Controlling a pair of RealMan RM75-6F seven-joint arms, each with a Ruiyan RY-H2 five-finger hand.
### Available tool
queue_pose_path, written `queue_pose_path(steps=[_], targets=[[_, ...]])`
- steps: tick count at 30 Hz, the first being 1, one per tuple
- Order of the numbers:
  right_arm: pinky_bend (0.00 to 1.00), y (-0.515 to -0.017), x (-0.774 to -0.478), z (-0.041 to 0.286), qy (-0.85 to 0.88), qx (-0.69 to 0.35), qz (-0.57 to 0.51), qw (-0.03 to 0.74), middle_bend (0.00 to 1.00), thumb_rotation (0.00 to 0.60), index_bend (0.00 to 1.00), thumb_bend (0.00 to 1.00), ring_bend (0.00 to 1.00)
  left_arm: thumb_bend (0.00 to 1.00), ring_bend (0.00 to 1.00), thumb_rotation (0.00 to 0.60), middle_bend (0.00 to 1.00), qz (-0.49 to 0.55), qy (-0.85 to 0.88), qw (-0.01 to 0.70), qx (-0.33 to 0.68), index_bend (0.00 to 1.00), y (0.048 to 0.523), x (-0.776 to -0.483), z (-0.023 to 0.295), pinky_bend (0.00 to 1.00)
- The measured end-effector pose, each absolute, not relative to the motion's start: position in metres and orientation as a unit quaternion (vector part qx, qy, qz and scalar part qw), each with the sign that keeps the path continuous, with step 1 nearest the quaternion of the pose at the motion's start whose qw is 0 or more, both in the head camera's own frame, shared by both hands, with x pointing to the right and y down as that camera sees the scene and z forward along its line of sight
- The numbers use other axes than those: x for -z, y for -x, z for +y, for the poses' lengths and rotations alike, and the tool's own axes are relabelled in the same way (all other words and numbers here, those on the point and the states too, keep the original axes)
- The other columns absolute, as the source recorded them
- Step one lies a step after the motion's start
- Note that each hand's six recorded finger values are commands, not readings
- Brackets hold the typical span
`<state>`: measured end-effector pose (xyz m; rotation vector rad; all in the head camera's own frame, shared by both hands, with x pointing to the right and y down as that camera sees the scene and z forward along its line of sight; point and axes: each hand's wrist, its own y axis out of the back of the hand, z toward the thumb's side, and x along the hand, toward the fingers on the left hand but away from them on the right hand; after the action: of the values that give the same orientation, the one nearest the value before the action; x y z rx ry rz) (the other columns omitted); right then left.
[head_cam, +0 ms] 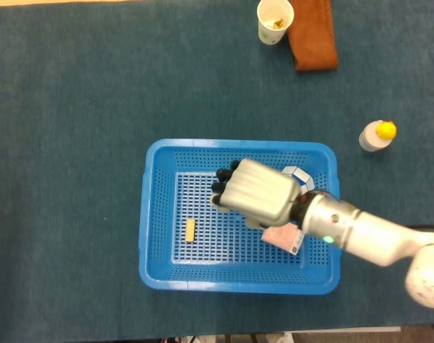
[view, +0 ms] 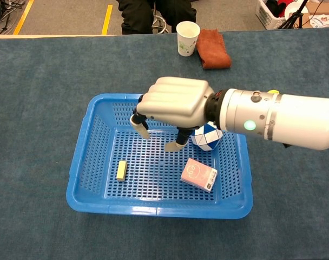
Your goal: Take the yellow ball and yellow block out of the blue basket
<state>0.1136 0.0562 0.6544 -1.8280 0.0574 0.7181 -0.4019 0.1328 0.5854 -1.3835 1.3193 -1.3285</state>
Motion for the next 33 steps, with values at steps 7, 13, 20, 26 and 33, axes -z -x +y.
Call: queue_pose_path(steps=[7, 13, 20, 26, 33], targets=[[0.44, -0.089, -0.684, 0.08, 0.757, -0.308, 0.055, 0.574, 0.38, 0.6, 0.47, 0.19, 0.27, 0.25, 0.23, 0.6, 0.34, 0.523, 0.542, 0.395, 0.525, 0.29, 0.404, -0.584, 0.135, 0.23], [0.43, -0.076, -0.705, 0.094, 0.754, -0.319, 0.062, 0.571, 0.35, 0.6, 0.42, 0.19, 0.25, 0.25, 0.23, 0.6, 0.34, 0.523, 0.541, 0.396, 0.527, 0.29, 0.405, -0.583, 0.136, 0.23], [0.43, -0.062, -0.72, 0.099, 0.751, -0.321, 0.051, 0.574, 0.35, 0.6, 0.42, 0.19, 0.25, 0.25, 0.23, 0.6, 0.34, 0.524, 0.539, 0.395, 0.528, 0.29, 0.407, -0.583, 0.135, 0.23], [0.43, -0.051, -0.725, 0.103, 0.748, -0.318, 0.044, 0.581, 0.35, 0.6, 0.42, 0.19, 0.25, 0.25, 0.23, 0.6, 0.34, 0.526, 0.537, 0.394, 0.529, 0.29, 0.41, -0.583, 0.135, 0.23], [0.43, -0.044, -0.734, 0.108, 0.743, -0.325, 0.043, 0.583, 0.35, 0.6, 0.42, 0.19, 0.25, 0.25, 0.23, 0.6, 0.34, 0.527, 0.536, 0.393, 0.529, 0.29, 0.413, -0.583, 0.135, 0.23]])
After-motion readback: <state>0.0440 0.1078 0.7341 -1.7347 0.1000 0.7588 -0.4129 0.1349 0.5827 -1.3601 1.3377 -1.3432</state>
